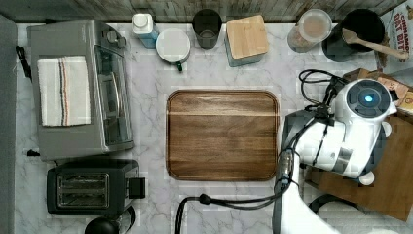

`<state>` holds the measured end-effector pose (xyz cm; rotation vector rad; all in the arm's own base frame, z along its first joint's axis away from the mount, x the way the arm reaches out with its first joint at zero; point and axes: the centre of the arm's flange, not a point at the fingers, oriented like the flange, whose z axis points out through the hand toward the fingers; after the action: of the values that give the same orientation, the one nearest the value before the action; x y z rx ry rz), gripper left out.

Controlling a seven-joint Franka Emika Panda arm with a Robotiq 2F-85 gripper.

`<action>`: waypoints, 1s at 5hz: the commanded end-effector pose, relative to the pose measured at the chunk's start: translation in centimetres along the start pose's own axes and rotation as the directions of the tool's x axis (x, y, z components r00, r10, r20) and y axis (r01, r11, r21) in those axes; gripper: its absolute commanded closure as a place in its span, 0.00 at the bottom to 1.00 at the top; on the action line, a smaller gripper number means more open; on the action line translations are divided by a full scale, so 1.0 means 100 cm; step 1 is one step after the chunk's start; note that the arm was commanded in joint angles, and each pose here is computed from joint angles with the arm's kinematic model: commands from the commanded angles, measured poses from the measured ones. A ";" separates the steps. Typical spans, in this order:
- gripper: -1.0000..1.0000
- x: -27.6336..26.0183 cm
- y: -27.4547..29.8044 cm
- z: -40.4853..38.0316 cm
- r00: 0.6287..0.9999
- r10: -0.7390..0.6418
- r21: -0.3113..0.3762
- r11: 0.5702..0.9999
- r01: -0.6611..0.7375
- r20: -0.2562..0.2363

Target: Open the drawer.

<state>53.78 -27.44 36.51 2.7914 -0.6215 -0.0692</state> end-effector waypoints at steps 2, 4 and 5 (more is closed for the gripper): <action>0.00 -0.014 0.006 -0.029 0.993 0.049 0.069 0.997 -0.041 -0.108; 0.00 -0.010 -0.008 -0.013 0.996 0.066 0.103 0.993 -0.059 -0.065; 0.00 -0.002 -0.008 0.005 0.995 0.066 0.112 0.992 -0.058 -0.069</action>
<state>52.26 -26.30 33.82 2.8546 -0.6957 -0.0258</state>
